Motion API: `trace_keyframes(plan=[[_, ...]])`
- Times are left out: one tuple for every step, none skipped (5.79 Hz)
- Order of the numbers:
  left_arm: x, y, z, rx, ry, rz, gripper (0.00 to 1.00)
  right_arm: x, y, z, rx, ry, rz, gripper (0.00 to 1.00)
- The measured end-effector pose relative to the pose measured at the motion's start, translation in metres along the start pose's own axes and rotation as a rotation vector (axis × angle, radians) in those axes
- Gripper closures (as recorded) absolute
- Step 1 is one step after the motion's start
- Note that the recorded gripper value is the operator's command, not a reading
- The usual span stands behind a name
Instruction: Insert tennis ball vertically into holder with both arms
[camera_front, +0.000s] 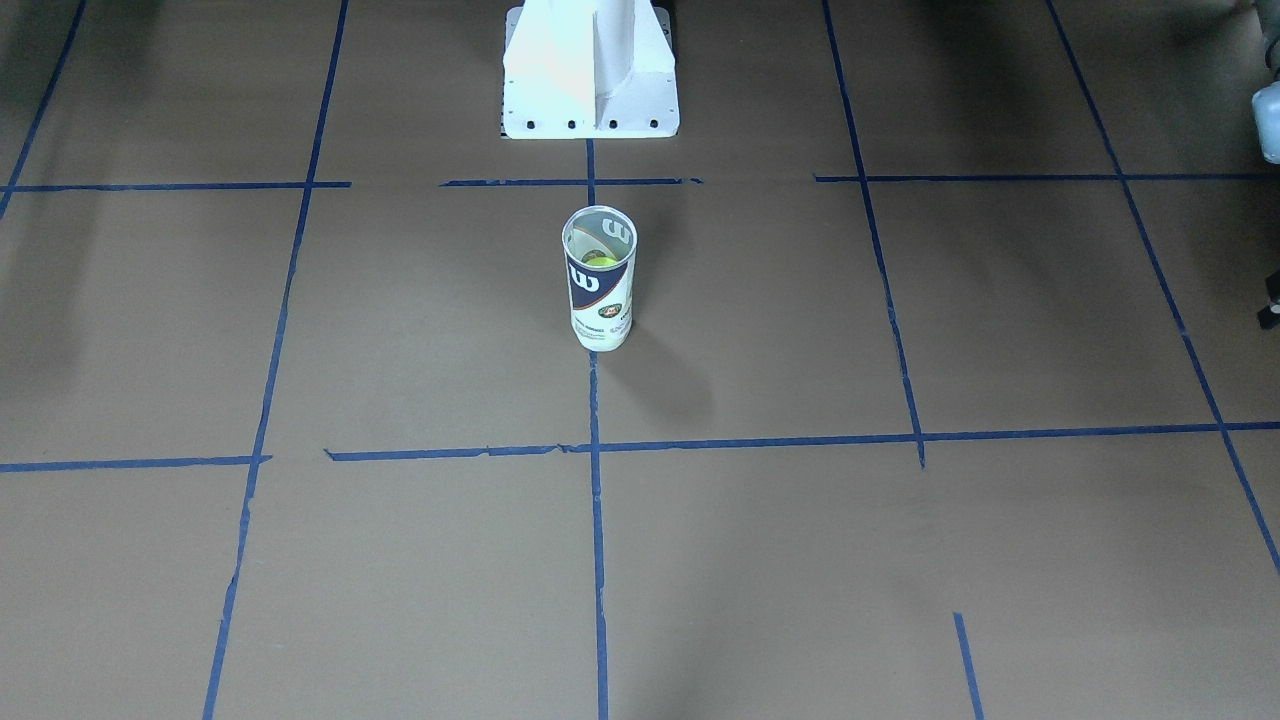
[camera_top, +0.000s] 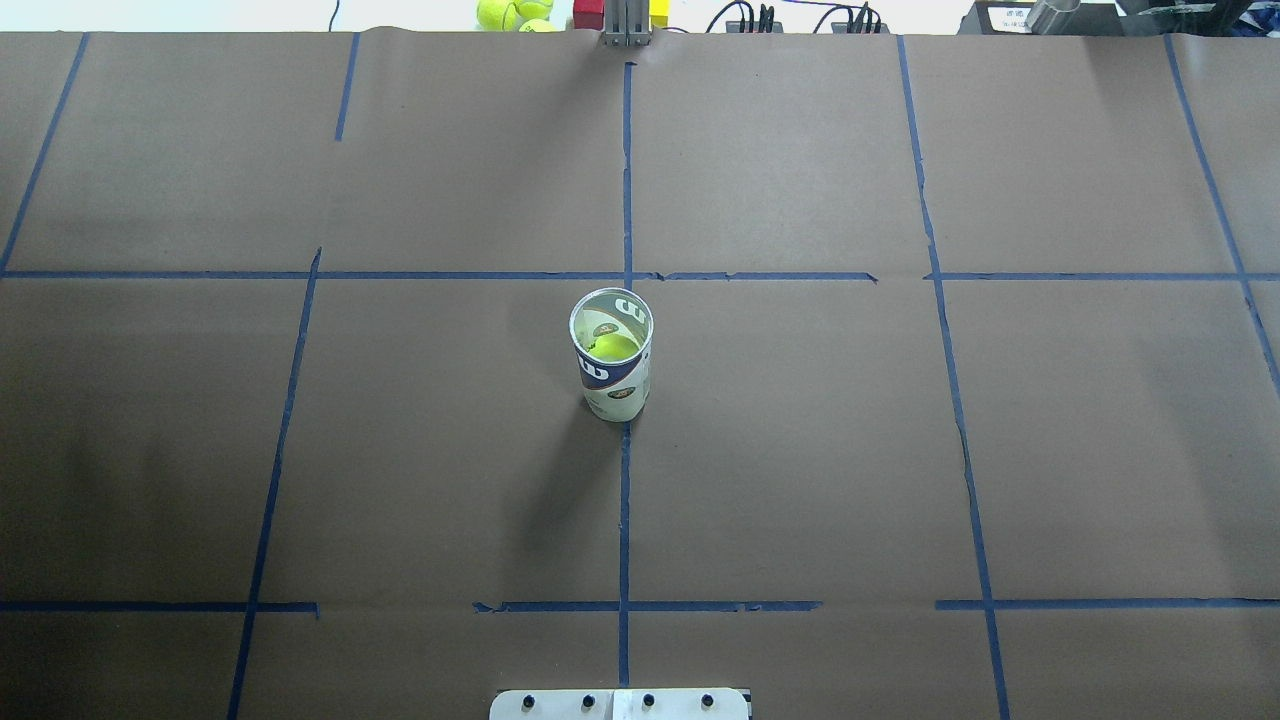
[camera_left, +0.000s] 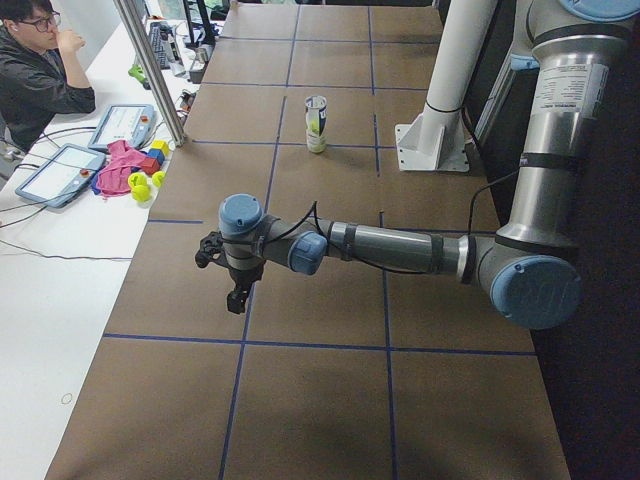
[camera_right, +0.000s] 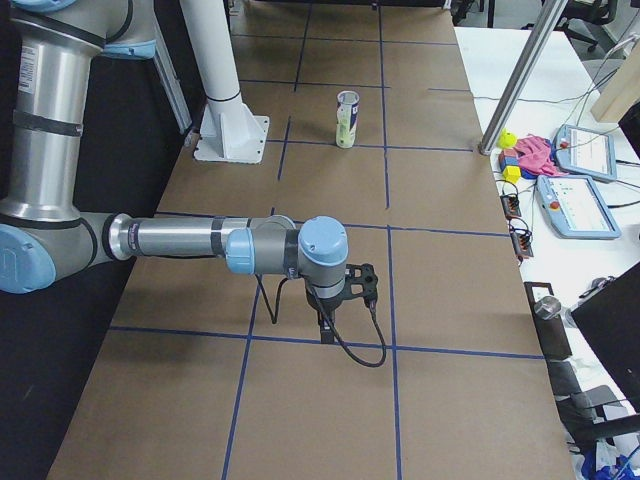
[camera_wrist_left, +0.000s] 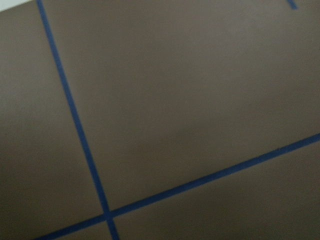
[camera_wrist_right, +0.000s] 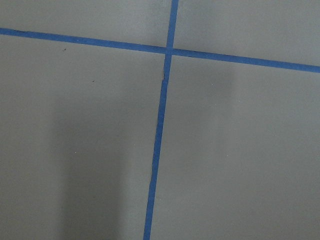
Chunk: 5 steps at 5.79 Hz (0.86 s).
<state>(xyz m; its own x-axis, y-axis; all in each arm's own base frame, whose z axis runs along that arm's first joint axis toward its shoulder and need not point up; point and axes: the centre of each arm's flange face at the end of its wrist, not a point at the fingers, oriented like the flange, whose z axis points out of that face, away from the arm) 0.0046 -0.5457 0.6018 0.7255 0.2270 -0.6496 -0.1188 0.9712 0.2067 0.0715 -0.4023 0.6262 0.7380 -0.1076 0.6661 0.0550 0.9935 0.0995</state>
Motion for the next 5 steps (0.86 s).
trace_keyframes(plan=[[-0.016,0.01,-0.001,-0.049,-0.002,-0.008,0.0,-0.001,-0.001,-0.001,0.002,0.0,-0.003,0.0],[-0.029,0.02,-0.003,-0.105,0.001,-0.03,0.0,-0.002,-0.003,-0.002,0.006,0.0,-0.008,0.0],[-0.041,0.033,-0.002,-0.164,0.009,-0.088,0.0,-0.003,-0.004,-0.003,0.007,-0.001,-0.01,0.0],[-0.052,0.048,0.004,-0.196,0.015,-0.127,0.0,-0.003,-0.004,-0.003,0.007,-0.001,-0.01,0.0],[-0.056,0.058,0.007,-0.208,0.019,-0.142,0.0,-0.002,-0.003,-0.002,0.005,-0.002,-0.009,0.0]])
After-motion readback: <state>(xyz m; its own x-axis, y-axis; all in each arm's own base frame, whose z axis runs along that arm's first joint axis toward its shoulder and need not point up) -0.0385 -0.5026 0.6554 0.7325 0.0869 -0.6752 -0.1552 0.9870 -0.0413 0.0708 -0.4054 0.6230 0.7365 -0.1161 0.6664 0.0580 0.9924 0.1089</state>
